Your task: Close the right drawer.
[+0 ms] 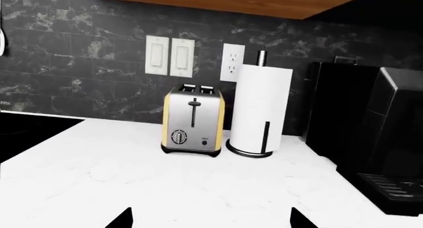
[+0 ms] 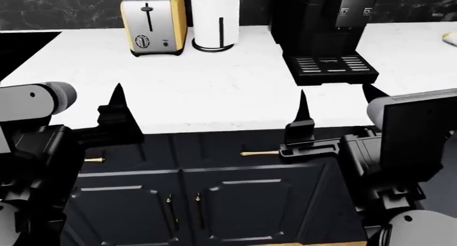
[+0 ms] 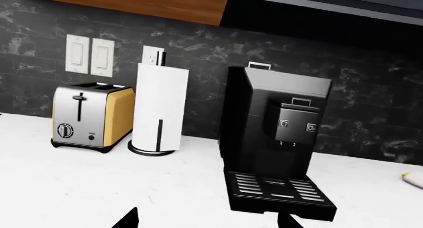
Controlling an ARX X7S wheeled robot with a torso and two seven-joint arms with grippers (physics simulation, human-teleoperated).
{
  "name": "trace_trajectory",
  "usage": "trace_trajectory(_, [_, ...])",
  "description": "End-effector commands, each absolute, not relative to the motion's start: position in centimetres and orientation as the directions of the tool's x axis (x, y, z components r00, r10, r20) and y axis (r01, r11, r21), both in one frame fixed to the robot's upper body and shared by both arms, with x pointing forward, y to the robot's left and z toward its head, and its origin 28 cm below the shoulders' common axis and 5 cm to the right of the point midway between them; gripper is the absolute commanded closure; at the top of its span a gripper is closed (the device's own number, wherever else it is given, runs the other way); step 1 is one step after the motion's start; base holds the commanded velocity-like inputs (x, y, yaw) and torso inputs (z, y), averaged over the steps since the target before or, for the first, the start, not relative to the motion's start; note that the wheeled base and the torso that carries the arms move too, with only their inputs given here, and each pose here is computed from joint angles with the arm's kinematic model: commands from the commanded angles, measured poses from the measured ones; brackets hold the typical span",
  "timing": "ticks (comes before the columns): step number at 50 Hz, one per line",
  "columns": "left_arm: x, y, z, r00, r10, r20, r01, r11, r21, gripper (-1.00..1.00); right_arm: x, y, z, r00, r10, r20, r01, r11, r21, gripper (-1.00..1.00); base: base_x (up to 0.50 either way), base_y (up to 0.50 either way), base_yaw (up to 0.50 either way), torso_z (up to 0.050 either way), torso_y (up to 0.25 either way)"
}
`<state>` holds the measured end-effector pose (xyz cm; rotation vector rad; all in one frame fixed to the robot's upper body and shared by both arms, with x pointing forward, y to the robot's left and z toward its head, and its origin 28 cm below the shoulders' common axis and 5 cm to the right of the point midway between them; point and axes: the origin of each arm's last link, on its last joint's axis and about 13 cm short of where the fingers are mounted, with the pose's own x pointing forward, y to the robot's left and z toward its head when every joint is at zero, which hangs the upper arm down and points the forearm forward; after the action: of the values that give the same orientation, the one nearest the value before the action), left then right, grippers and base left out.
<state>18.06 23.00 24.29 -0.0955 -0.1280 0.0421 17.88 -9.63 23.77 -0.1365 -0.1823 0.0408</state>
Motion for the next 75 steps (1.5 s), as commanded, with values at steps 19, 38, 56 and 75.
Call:
trace_trajectory(19, [17.93,22.98,24.36,0.989,0.045,0.142,-0.029,0.993,-0.113,-1.0,17.38,-10.12,24.36,0.979,0.054,0.198,-0.027,0.99,-0.138,-1.0,0.0,0.0,-0.5,0.0,0.0])
trace_trajectory(38, [17.93,23.13,24.44,0.989,0.049,0.141,-0.032,0.992,-0.123,-1.0,17.14,-10.31,24.53,0.977,0.05,0.207,-0.022,0.991,-0.135,-1.0,0.0,0.0,-0.5,0.0,0.0])
trace_trajectory(56, [18.02,23.36,24.64,0.988,0.057,0.143,-0.039,0.991,-0.13,-1.0,17.19,-10.44,24.63,0.977,0.042,0.21,-0.015,0.991,-0.13,-1.0,0.0,0.0,-0.5,0.0,0.0])
trace_trajectory(75, [18.01,23.41,24.57,0.988,0.061,0.14,-0.042,0.99,-0.134,-1.0,17.11,-10.55,24.64,0.976,0.038,0.213,-0.011,0.992,-0.127,-1.0,0.0,0.0,-0.5,0.0,0.0])
